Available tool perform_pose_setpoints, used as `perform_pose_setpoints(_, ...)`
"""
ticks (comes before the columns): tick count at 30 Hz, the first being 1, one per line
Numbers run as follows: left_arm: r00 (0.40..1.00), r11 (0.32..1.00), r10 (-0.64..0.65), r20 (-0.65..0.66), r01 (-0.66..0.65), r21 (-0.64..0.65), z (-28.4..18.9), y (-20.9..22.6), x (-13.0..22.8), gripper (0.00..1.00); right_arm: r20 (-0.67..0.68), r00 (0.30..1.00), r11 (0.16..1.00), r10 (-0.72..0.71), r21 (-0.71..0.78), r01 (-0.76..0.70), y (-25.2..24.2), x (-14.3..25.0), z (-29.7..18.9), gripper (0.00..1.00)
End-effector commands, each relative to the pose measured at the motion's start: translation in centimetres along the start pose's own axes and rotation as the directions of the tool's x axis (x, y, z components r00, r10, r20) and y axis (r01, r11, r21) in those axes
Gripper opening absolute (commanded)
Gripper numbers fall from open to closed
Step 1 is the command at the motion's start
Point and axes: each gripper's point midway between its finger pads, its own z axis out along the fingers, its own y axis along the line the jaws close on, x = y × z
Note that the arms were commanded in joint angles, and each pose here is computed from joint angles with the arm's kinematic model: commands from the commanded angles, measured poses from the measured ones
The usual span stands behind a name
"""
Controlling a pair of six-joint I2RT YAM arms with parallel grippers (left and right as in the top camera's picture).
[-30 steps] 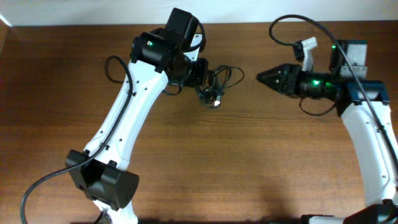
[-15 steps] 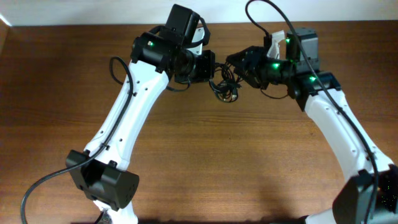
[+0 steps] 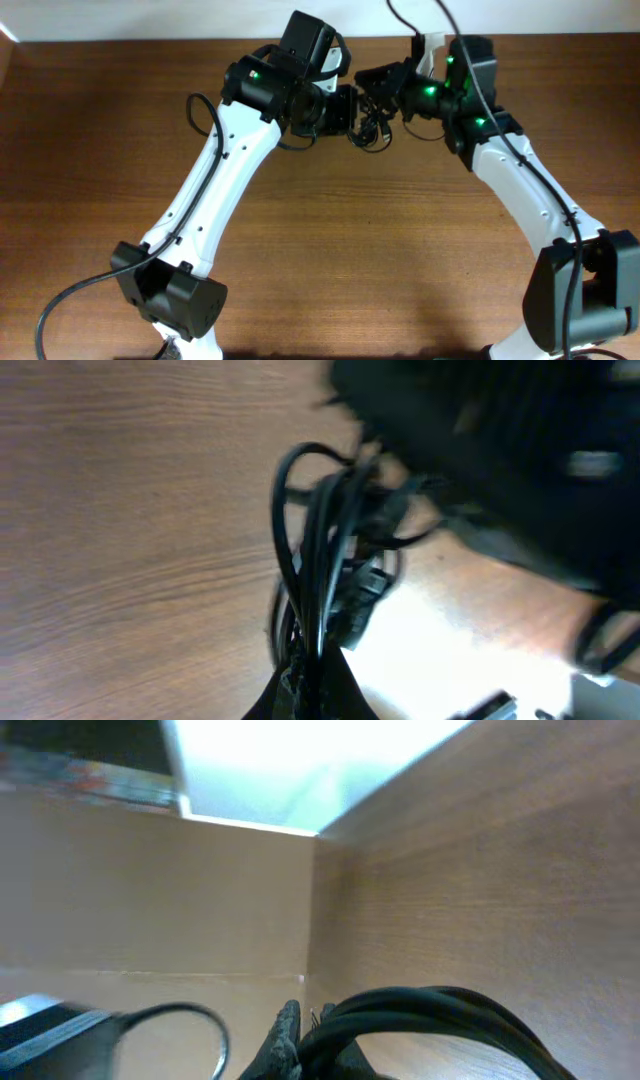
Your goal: Untangle cables
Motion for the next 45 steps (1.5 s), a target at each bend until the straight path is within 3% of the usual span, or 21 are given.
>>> perform_pose_setpoints(1, 0.996, 0.978, 0.017, 0.087, 0.002, -0.210, -0.3, 3.4, -1.4, 0.00, -0.057, 0.997, 0.992, -0.053, -0.120, 0.046, 2.7, -0.7, -2.8, 0.04)
perform_pose_setpoints(8, 0.987, 0.903, 0.026, 0.158, 0.044, -0.427, -0.5, 7.9, -3.0, 0.00, -0.170, 0.967, 0.947, -0.190, -0.292, 0.134, 9.2, 1.5, -10.4, 0.04)
perform_pose_setpoints(14, 0.996, 0.861, -0.067, 0.062, 0.089, -0.501, 2.9, 13.0, -2.3, 0.00, -0.057, 0.955, 0.916, -0.292, -0.304, 0.262, 12.8, 0.9, -20.1, 0.04)
perform_pose_setpoints(19, 0.994, 0.854, -0.086, 0.070, 0.110, -0.509, 2.3, 14.6, -2.7, 0.00, 0.010, 0.965, 0.932, -0.262, -0.258, 0.256, 11.3, -0.8, -24.7, 0.04)
perform_pose_setpoints(23, 0.997, 0.926, 0.060, -0.044, -0.072, -0.371, 3.1, 12.1, -2.3, 0.00, 0.007, 0.969, 0.936, -0.247, -0.256, 0.240, 9.6, -0.6, -24.3, 0.04)
perform_pose_setpoints(24, 0.990, 0.946, 0.121, -0.070, -0.136, -0.294, 3.2, 10.7, -2.1, 0.00, 0.005, 0.971, 0.938, -0.240, -0.256, 0.233, 9.0, -0.5, -24.2, 0.09)
perform_pose_setpoints(26, 0.953, 0.952, 0.294, -0.071, -0.298, -0.063, 2.2, 6.3, -1.8, 0.00, -0.004, 0.969, 0.936, -0.246, -0.260, 0.237, 8.3, -0.1, -23.6, 0.43)
perform_pose_setpoints(28, 0.935, 0.935, 0.354, -0.019, -0.353, 0.035, 0.2, 3.7, -1.8, 0.00, -0.007, 0.974, 0.943, -0.227, -0.253, 0.218, 7.7, 0.0, -22.4, 0.59)
perform_pose_setpoints(31, 0.924, 0.922, 0.379, 0.054, -0.382, 0.067, -3.1, 1.7, -1.8, 0.00, 0.004, 0.966, 0.937, -0.258, -0.242, 0.251, 7.8, 0.2, -20.6, 0.79)
perform_pose_setpoints(33, 0.916, 0.911, 0.386, 0.109, -0.397, 0.109, -5.7, -0.1, -1.5, 0.00, 0.001, 0.967, 0.943, -0.256, -0.221, 0.250, 7.5, 0.7, -18.8, 0.82)
perform_pose_setpoints(35, 0.927, 0.923, 0.353, 0.126, -0.367, 0.111, -6.6, -0.4, -1.5, 0.00, 0.010, 0.975, 0.963, -0.224, -0.153, 0.223, 5.9, 0.9, -17.4, 0.83)
perform_pose_setpoints(37, 0.947, 0.944, 0.294, 0.127, -0.309, 0.119, -7.1, -0.6, -1.5, 0.00, 0.039, 0.987, 0.984, -0.154, 0.096, 0.150, 0.6, 1.4, -15.7, 0.84)
perform_pose_setpoints(39, 0.977, 0.978, 0.178, 0.113, -0.188, 0.085, -6.7, 0.3, -1.8, 0.00, 0.033, 0.991, 0.954, -0.131, 0.278, 0.116, -2.9, 2.4, -15.3, 0.84)
perform_pose_setpoints(41, 0.994, 0.998, 0.040, 0.100, -0.036, -0.041, -5.3, 2.7, -1.9, 0.00, 0.014, 0.993, 0.918, -0.119, 0.383, 0.104, -5.0, 3.3, -15.6, 0.83)
perform_pose_setpoints(45, 1.000, 0.931, 0.012, 0.015, -0.006, -0.365, -1.7, 7.9, 0.1, 0.00, 0.008, 0.996, 0.807, -0.092, 0.586, 0.070, -9.0, 4.2, -17.8, 0.83)
